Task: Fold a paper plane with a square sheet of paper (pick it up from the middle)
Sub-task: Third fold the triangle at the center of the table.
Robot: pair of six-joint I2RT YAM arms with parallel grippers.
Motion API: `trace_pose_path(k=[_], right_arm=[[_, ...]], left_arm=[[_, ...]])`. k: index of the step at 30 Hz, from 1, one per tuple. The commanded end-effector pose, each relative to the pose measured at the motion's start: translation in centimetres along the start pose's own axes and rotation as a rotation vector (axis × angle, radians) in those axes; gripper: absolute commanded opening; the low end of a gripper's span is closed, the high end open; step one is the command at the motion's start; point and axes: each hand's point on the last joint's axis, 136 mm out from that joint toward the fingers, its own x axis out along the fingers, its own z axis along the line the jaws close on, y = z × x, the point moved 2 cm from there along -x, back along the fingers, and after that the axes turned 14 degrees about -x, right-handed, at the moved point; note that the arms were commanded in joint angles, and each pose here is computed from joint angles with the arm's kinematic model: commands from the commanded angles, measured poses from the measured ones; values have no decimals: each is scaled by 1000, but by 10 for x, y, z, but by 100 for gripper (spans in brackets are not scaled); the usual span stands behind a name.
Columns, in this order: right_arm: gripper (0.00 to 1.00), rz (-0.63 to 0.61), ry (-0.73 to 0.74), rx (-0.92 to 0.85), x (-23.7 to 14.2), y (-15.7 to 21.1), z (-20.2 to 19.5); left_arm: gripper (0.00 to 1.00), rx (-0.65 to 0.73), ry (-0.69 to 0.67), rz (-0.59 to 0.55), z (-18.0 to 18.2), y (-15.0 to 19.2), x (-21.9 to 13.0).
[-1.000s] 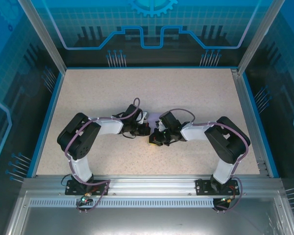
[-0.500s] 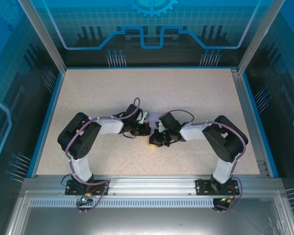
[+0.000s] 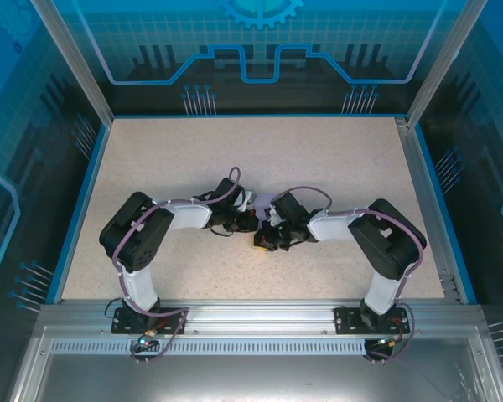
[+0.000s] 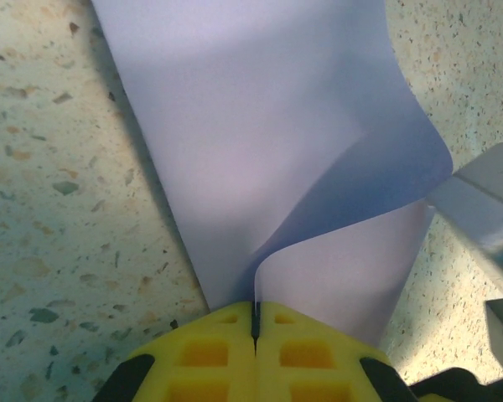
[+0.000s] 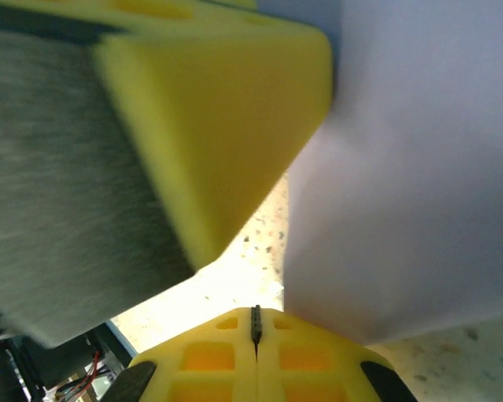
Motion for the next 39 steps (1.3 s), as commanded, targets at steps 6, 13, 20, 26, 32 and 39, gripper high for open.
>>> trace_pose_path(k=[6, 13, 20, 26, 32, 39], right_arm=[[0, 25, -10, -19, 0, 3, 4], [0, -100, -60, -59, -39, -28, 14], [0, -85, -65, -6, -29, -31, -7], [0, -75, -64, 13, -24, -27, -13], [0, -63, -20, 37, -15, -23, -35], [0, -51, -12, 42, -14, -21, -43]], left_arm=[[0, -60, -157, 112, 45, 30, 13], [0, -50, -169, 125, 45, 30, 13], [0, -51, -165, 130, 44, 29, 15], [0, -49, -168, 137, 45, 31, 15], [0, -50, -170, 144, 47, 32, 16], [0, -49, -173, 143, 47, 31, 16]])
